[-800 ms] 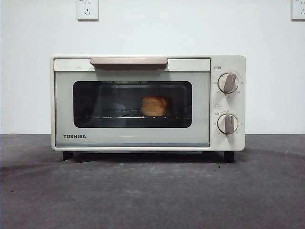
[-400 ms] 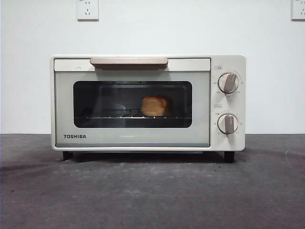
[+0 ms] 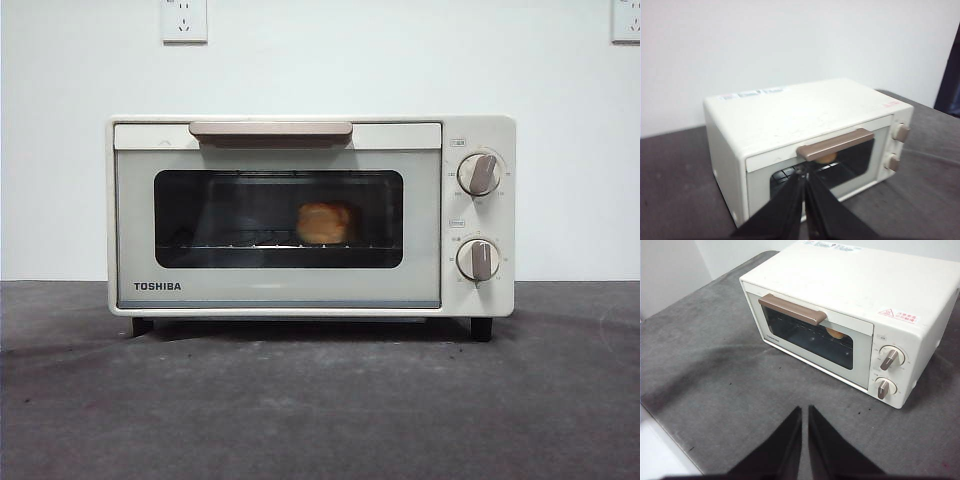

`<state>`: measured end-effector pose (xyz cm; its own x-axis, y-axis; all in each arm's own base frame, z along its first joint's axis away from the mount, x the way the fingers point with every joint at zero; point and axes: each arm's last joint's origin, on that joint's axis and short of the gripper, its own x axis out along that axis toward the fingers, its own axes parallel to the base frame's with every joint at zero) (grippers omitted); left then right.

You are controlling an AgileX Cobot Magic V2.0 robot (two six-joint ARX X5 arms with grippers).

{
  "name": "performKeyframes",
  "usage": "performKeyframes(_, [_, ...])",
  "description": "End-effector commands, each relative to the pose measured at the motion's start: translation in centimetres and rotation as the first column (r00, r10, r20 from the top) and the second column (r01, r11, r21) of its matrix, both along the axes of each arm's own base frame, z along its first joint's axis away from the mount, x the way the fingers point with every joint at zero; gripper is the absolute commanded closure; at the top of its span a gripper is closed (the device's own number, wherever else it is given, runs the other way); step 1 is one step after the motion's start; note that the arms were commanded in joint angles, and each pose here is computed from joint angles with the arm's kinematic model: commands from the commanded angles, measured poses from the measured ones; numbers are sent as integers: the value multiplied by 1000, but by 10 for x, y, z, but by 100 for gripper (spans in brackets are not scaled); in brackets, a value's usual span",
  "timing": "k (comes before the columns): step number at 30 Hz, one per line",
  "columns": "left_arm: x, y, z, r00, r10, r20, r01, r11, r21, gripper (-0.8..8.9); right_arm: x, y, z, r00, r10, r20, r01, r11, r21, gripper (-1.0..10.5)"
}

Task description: The left arm flap open the oven, the right arm pick bread and place it into oven, the left arm flap close the oven

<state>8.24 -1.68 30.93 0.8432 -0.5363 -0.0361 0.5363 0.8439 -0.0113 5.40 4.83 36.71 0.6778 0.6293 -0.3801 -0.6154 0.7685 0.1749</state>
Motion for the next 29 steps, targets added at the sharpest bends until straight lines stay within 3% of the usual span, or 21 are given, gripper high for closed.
performKeyframes(1, [5,0,-32,998,2,56,-2,1000,-1,792,-1,0,5,1000,11,18,-11,1000,10,928])
performKeyframes(5, [7,1,-79,998,35,61,-35,999,-4,784,-1,0,5,1000,11,18,-11,1000,10,928])
performKeyframes(11, [12,7,-126,969,248,-7,-248,969,9,785,-1,0,5,1000,11,18,-11,1000,10,928])
performKeyframes(20, [15,14,-148,871,489,-44,-487,872,45,785,-1,0,5,1000,11,18,-11,1000,10,928])
performKeyframes(29, [13,17,-160,824,557,-103,-550,830,95,785,-1,0,5,1000,11,18,-11,1000,10,928])
